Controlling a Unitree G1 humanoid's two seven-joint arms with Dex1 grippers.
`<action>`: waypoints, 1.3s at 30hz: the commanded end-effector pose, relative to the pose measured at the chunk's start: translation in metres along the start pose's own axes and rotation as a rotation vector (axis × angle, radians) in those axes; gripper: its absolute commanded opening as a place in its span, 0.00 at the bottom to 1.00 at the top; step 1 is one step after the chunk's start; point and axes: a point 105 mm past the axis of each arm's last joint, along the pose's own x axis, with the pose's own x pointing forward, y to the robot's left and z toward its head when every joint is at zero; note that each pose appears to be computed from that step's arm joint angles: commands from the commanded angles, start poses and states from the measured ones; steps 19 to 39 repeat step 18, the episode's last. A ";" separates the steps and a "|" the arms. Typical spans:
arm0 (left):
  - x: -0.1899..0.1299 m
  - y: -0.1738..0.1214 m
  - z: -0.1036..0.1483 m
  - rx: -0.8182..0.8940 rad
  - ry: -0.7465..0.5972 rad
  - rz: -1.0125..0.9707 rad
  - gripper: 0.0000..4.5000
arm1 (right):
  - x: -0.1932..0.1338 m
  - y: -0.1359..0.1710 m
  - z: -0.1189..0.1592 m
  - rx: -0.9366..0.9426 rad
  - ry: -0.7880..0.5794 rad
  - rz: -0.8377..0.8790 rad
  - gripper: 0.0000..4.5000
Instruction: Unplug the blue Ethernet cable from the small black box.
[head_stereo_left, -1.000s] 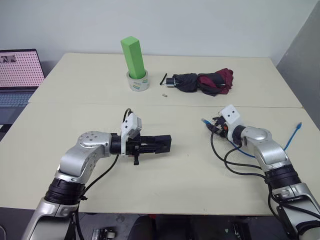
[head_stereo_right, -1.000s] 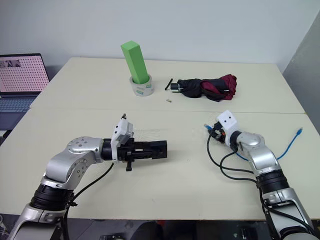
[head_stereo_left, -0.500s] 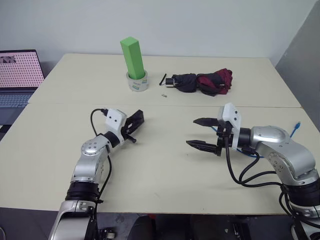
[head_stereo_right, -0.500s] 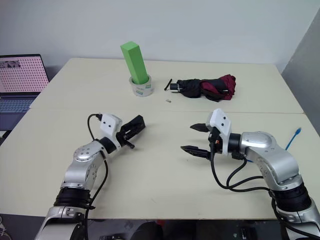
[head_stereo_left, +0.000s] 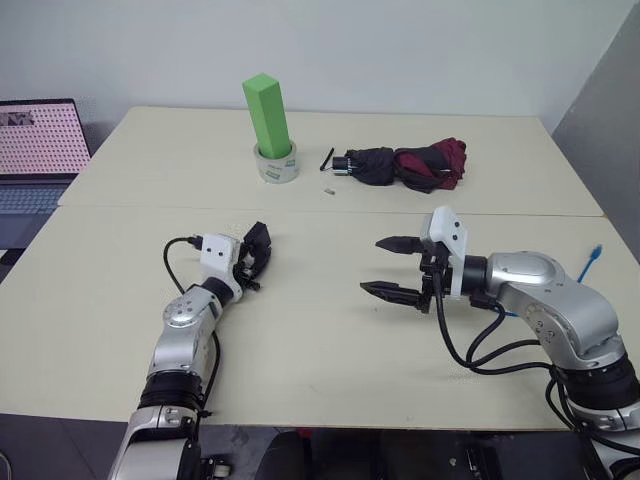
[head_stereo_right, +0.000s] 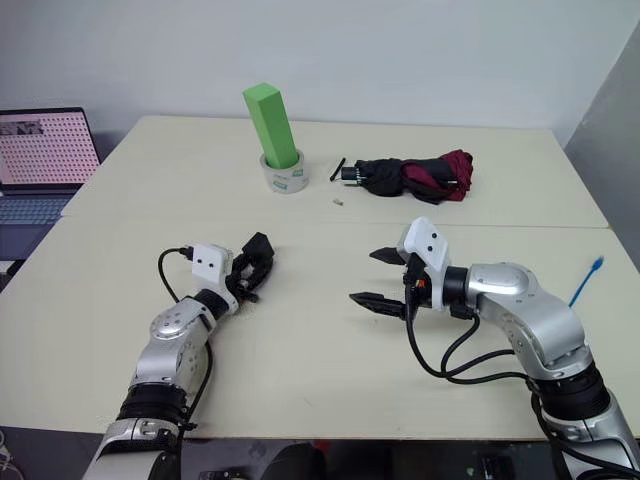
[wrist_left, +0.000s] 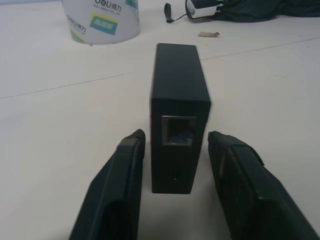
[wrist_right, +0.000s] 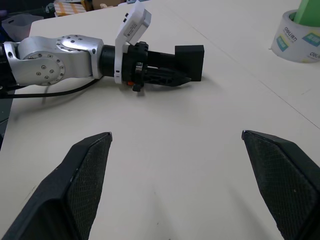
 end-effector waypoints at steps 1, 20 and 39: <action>-0.013 0.004 -0.003 0.039 0.039 0.008 0.70 | -0.005 0.003 0.008 -0.039 -0.018 -0.022 0.98; -0.067 0.004 0.055 0.202 0.186 -0.116 0.80 | -0.068 -0.028 -0.028 0.046 0.035 -0.345 0.98; -0.067 0.004 0.055 0.202 0.186 -0.116 0.80 | -0.068 -0.028 -0.028 0.046 0.035 -0.345 0.98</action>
